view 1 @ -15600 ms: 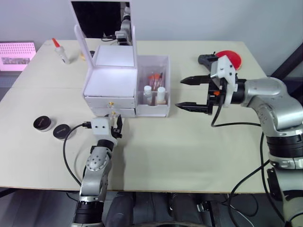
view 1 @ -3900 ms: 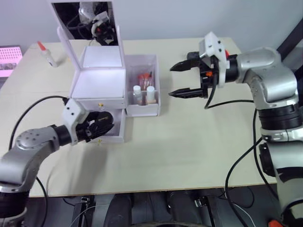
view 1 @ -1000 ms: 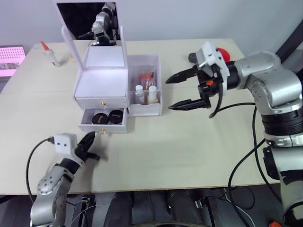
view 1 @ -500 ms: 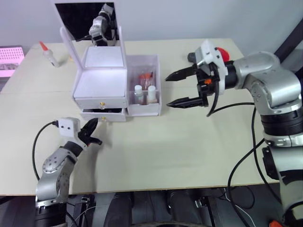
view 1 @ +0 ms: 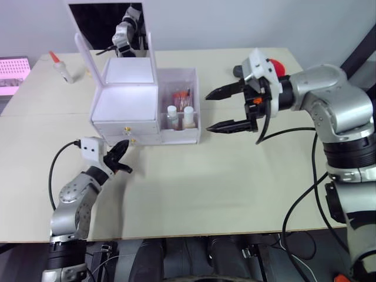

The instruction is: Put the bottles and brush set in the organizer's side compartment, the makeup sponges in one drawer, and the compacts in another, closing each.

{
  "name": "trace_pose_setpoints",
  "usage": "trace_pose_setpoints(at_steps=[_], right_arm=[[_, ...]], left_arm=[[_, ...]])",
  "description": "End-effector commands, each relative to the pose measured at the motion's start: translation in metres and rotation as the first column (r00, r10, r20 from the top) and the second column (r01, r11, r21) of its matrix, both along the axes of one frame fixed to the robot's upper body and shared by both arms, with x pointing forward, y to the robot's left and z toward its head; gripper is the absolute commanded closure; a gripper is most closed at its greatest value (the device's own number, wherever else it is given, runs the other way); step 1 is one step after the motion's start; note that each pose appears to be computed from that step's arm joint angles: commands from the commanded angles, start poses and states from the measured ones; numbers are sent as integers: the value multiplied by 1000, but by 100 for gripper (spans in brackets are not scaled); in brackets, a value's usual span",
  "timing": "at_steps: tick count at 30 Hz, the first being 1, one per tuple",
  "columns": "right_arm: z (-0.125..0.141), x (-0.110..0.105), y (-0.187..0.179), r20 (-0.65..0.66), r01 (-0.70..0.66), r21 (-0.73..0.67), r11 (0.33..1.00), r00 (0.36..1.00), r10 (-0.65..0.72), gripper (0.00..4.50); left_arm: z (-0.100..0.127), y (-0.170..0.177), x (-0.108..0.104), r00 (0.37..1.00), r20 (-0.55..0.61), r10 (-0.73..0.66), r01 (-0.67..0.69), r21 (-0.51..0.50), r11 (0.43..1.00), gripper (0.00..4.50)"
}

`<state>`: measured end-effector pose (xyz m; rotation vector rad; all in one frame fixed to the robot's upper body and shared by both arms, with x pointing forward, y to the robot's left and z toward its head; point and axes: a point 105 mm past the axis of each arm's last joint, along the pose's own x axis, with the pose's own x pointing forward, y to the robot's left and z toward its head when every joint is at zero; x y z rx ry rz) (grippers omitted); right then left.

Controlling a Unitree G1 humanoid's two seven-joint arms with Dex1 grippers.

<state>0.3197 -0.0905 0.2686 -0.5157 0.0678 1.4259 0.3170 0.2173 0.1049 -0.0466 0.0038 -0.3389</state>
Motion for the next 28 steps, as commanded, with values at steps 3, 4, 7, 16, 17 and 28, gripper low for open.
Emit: trace_pose_setpoints(at_steps=[3,4,7,16,17,28], right_arm=[[3,2,-18,-17,36,51,998,999,-35,0],[2,1,-22,-15,32,66,997,999,-31,0],[3,7,-43,-37,112,163,980,994,-107,0],[-41,37,-130,-89,449,293,844,892,-443,0],[-42,42,-142,-77,498,333,801,861,-503,0],[-89,44,-183,-54,643,304,703,749,-661,0]], left_arm=[[19,20,-26,999,40,34,-34,-8,999,444],[23,22,-35,999,44,23,-22,-28,999,444],[30,50,-66,998,1,60,-60,-9,998,444],[51,103,-114,985,-69,158,-142,198,970,6],[52,113,-116,976,-60,210,-189,251,949,2],[53,150,-123,938,-35,344,-302,402,864,2]])
